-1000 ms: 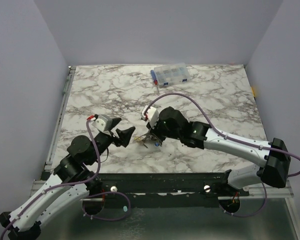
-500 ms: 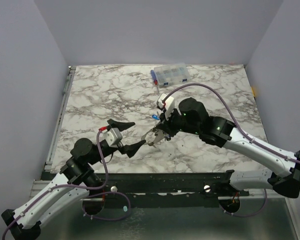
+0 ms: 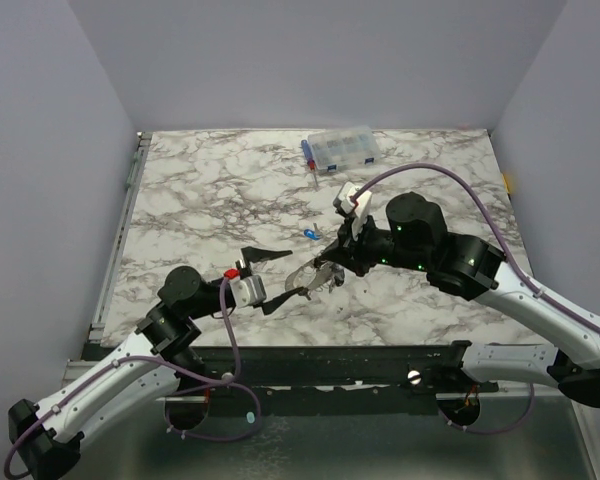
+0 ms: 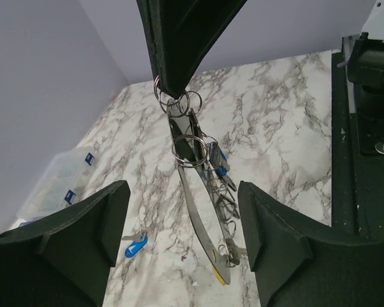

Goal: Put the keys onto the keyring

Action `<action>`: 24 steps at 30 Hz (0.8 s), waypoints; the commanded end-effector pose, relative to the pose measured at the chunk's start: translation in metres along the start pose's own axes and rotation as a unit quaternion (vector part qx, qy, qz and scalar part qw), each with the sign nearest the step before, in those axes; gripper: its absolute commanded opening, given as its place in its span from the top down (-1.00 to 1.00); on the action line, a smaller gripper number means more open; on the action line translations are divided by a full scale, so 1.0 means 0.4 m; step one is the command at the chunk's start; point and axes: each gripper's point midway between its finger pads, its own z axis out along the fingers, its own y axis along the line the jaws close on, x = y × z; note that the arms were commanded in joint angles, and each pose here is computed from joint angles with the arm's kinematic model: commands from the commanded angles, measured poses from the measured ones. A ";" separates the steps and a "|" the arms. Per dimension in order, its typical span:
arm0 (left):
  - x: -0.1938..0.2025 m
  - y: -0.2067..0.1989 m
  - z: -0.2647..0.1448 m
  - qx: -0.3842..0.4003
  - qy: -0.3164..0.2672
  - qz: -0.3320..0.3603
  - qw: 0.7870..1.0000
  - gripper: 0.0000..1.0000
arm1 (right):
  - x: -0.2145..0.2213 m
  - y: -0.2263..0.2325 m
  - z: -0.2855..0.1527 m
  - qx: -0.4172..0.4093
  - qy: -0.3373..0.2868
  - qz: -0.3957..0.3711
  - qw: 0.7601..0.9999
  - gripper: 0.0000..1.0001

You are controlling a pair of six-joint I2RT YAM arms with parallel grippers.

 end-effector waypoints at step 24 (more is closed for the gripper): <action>-0.066 0.009 0.069 0.053 -0.045 0.109 0.992 0.25 | -0.057 0.041 -0.034 -0.024 -0.011 0.082 0.996 0.99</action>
